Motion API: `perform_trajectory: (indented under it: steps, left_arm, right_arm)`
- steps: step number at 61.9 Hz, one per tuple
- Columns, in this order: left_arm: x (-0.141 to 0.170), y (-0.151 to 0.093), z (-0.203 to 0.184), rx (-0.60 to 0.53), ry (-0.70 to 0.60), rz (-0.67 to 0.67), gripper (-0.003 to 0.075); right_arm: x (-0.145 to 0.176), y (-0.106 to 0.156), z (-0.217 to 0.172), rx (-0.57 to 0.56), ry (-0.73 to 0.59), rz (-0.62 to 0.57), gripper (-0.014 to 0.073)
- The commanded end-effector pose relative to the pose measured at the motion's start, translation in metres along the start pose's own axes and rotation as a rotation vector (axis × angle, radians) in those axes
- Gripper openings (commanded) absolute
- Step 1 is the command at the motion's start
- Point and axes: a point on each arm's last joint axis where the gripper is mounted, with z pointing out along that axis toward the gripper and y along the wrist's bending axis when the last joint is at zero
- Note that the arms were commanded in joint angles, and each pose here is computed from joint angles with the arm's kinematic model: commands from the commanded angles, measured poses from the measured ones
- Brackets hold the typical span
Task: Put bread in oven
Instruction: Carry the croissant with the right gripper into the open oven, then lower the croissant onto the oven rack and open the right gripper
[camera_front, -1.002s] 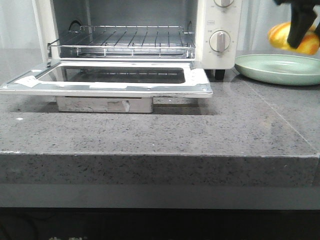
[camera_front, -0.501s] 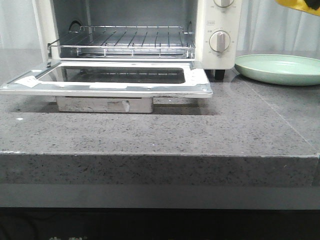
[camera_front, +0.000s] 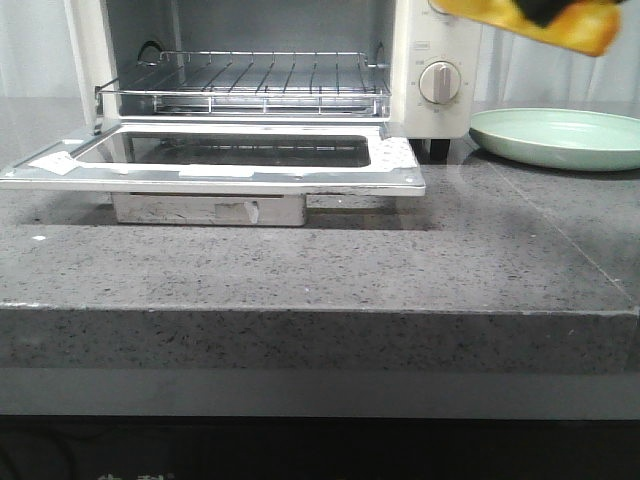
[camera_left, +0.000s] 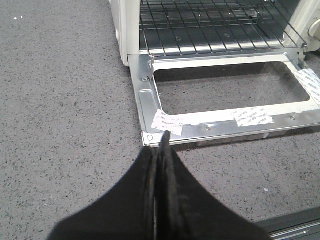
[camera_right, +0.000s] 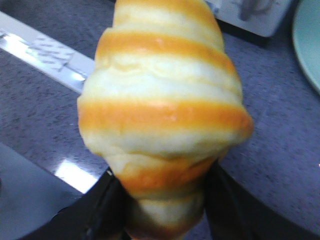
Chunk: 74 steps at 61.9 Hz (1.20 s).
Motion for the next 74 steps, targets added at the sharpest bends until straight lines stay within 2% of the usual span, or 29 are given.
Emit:
perform_trajectory:
  steps: [1, 11, 21, 32, 50, 63, 74]
  left_arm:
    - [-0.014, -0.001, -0.005, 0.010, -0.101, -0.013, -0.0018]
    - [-0.014, -0.001, -0.005, 0.010, -0.101, -0.013, -0.0018]
    - [-0.014, -0.001, -0.005, 0.010, -0.101, -0.013, -0.0018]
    - [-0.014, -0.001, -0.005, 0.010, -0.101, -0.013, -0.0018]
    - [-0.014, -0.001, -0.005, 0.010, -0.101, -0.013, -0.0018]
    - [-0.014, -0.001, -0.005, 0.010, -0.101, -0.013, -0.0018]
    - [-0.014, -0.001, -0.005, 0.010, -0.101, -0.013, -0.0018]
  right_arm:
    - [-0.020, 0.021, -0.006, -0.065, -0.118, -0.068, 0.0133]
    - [-0.044, 0.050, 0.015, -0.107, -0.101, -0.122, 0.0133]
    - [-0.073, 0.063, 0.045, -0.033, -0.073, -0.151, 0.0133]
    - [-0.106, 0.061, 0.078, 0.085, -0.062, -0.174, 0.0133]
    - [-0.149, 0.052, 0.113, 0.171, -0.100, -0.170, 0.0133]
    - [-0.164, 0.040, 0.138, 0.206, -0.116, -0.152, 0.0133]
    - [-0.164, 0.036, 0.157, 0.253, -0.114, -0.200, 0.0133]
